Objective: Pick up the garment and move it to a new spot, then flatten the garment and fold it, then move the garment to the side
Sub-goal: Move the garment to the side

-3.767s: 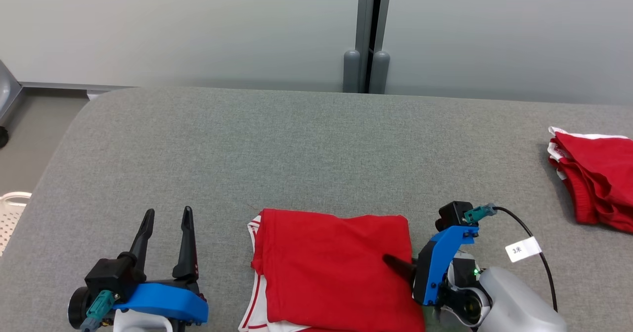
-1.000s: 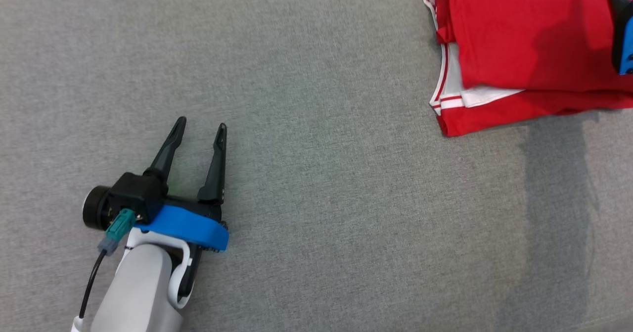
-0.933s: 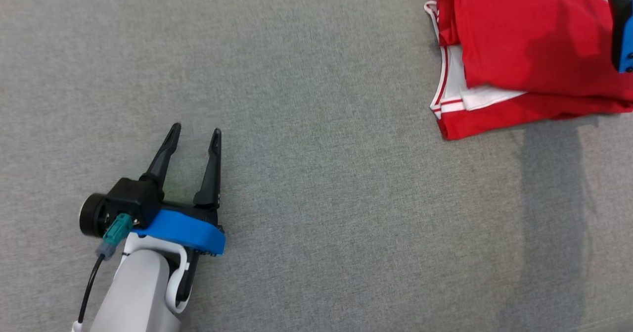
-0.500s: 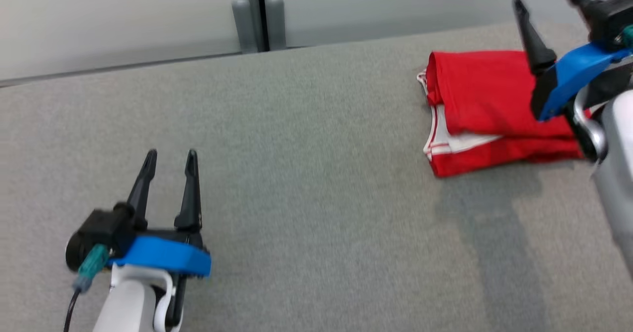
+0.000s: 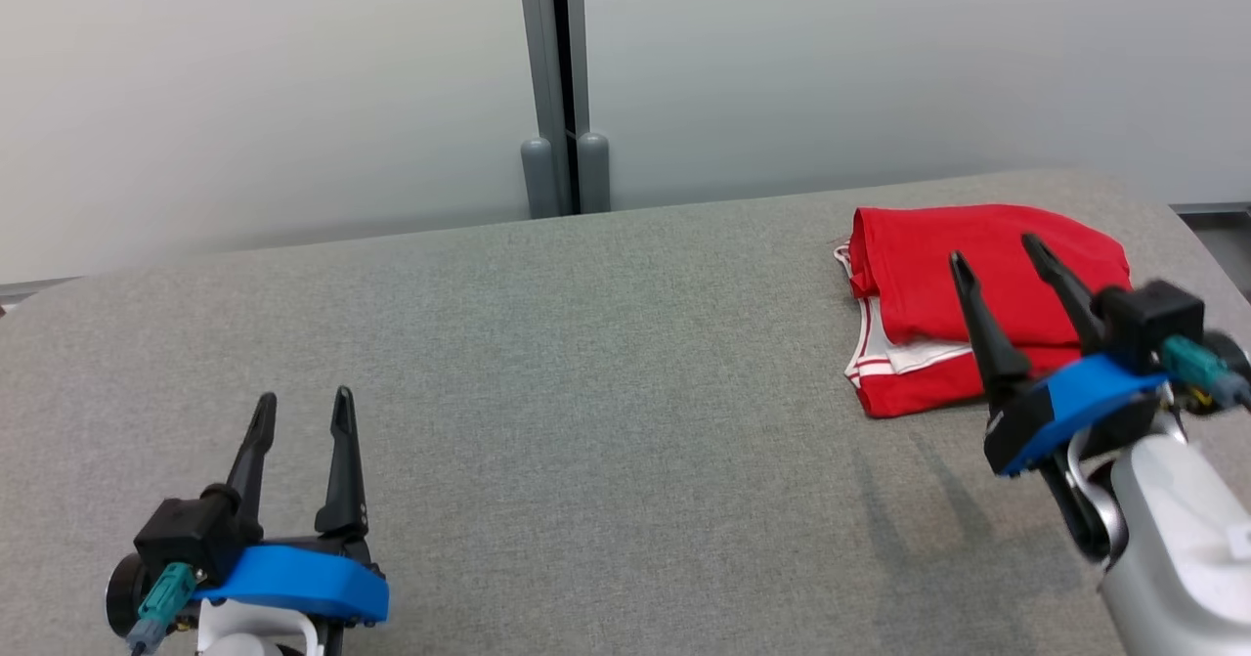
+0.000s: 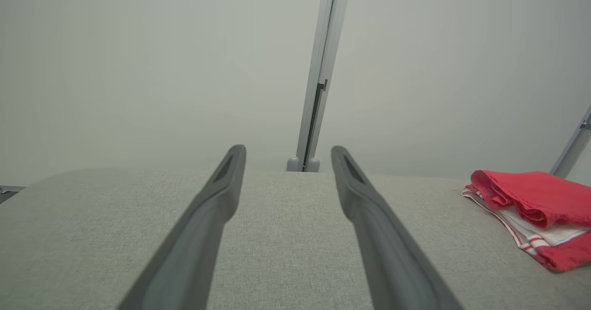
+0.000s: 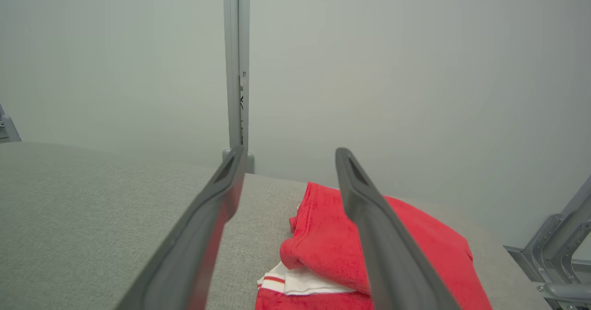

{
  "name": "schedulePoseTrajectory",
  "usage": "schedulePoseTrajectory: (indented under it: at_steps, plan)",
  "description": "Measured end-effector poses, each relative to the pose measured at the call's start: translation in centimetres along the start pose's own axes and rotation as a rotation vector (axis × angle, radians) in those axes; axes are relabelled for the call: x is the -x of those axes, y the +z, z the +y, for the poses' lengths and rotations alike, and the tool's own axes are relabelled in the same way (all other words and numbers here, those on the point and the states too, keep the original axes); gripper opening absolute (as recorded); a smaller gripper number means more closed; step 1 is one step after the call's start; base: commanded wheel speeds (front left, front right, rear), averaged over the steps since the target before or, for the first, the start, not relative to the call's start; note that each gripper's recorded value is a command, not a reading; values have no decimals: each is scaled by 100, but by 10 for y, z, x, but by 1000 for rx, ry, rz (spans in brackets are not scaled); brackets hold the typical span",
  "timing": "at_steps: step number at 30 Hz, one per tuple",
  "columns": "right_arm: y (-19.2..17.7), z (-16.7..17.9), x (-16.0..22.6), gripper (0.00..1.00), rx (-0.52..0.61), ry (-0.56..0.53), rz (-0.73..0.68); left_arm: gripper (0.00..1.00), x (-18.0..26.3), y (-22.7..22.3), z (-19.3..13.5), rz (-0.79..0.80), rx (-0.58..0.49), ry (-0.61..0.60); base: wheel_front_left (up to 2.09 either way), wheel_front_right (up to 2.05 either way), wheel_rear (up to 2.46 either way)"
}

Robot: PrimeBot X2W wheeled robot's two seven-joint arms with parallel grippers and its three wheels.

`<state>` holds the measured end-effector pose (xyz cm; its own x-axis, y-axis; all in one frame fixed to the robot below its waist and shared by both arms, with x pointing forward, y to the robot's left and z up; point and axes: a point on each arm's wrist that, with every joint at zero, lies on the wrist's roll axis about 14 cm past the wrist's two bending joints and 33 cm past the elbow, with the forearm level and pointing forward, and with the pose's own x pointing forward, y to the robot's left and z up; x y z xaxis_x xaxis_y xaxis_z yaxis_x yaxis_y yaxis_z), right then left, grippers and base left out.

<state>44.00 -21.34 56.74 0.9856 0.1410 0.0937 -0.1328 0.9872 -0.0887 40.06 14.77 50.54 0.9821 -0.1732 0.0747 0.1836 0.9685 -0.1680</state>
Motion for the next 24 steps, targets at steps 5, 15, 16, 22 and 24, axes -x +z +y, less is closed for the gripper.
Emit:
schedulePoseTrajectory:
  at_steps: [5,15,16,22,24]
  plan:
    - [-19,6,21,100,-85,-36,-9,100,9,-2,9,6,-4,38,0,0,0]
    - [-24,21,48,100,-203,-84,-53,100,21,-7,17,22,-15,74,0,0,0]
    - [-25,22,50,100,-210,-88,-52,100,21,-8,17,23,-14,75,0,0,0]
    - [-29,26,57,100,-218,-95,-47,100,22,-10,17,30,-18,78,0,0,0]
    - [-27,23,57,100,-217,-104,-56,100,23,-10,17,30,-21,80,0,0,0]
